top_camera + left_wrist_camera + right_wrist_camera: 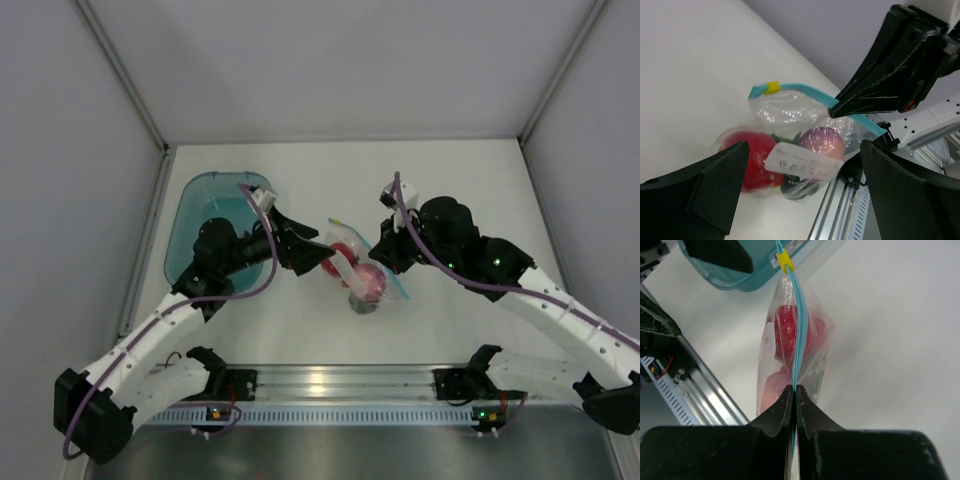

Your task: Open the zip-top bag and remove the fake food

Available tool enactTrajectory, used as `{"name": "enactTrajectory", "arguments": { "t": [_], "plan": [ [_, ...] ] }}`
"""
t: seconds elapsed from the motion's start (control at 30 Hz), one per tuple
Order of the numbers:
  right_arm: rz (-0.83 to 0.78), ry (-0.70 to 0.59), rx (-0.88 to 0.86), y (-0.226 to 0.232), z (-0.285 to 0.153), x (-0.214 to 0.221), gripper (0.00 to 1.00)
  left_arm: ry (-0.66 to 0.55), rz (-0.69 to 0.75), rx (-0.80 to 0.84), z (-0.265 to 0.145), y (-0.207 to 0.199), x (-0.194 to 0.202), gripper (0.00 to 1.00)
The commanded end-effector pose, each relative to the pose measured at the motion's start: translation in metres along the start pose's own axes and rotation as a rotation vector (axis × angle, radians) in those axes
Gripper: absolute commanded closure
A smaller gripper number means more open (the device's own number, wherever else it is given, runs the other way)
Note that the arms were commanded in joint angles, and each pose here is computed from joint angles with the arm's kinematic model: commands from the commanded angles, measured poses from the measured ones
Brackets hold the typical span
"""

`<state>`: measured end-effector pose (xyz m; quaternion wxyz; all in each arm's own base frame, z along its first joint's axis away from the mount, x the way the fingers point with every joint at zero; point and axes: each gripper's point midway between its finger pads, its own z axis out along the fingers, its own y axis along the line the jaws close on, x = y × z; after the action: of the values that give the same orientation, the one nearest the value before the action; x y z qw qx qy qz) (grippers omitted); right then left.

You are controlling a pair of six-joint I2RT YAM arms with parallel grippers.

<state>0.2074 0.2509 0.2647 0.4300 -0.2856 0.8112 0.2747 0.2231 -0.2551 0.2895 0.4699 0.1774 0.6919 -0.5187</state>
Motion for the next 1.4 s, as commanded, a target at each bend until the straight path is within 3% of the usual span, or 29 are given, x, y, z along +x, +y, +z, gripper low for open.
{"name": "enactTrajectory", "arguments": {
  "t": [0.0, 0.17, 0.63, 0.73, 0.77, 0.9, 0.97, 1.17, 1.23, 1.3, 1.37],
  "plan": [
    [-0.079, -0.012, -0.137, 0.028, -0.032, -0.008, 1.0, -0.146, 0.253, 0.194, 0.008, -0.042, -0.031, 0.01],
    [-0.093, -0.065, -0.213, 0.044, -0.06, -0.016, 1.0, -0.179, 0.347, 0.284, 0.009, -0.055, -0.026, 0.01],
    [-0.121, -0.17, -0.413, 0.081, -0.112, -0.033, 1.0, -0.179, 0.435, 0.503, 0.007, -0.113, -0.006, 0.02],
    [-0.123, -0.173, -0.419, 0.082, -0.114, -0.032, 1.0, -0.182, 0.435, 0.53, 0.003, -0.12, -0.004, 0.07],
    [-0.124, -0.174, -0.418, 0.082, -0.113, -0.032, 1.0, -0.196, 0.444, 0.54, 0.001, -0.123, -0.007, 0.1],
    [-0.122, -0.195, -0.397, 0.079, -0.113, -0.036, 1.0, -0.193, 0.445, 0.571, -0.003, -0.13, -0.005, 0.51],
    [-0.121, -0.193, -0.394, 0.078, -0.112, -0.036, 1.0, -0.196, 0.443, 0.569, -0.003, -0.131, -0.005, 0.6],
    [-0.121, -0.191, -0.384, 0.076, -0.109, -0.034, 1.0, -0.194, 0.442, 0.575, -0.005, -0.132, -0.002, 0.68],
    [-0.127, -0.193, -0.371, 0.074, -0.109, -0.033, 1.0, -0.194, 0.443, 0.575, -0.006, -0.132, -0.001, 0.74],
    [-0.131, -0.185, -0.362, 0.072, -0.108, -0.031, 1.0, -0.202, 0.451, 0.576, -0.009, -0.133, -0.002, 0.87],
    [-0.135, -0.175, -0.362, 0.071, -0.105, -0.028, 1.0, -0.213, 0.453, 0.572, -0.011, -0.134, -0.003, 0.88]
  ]
}}
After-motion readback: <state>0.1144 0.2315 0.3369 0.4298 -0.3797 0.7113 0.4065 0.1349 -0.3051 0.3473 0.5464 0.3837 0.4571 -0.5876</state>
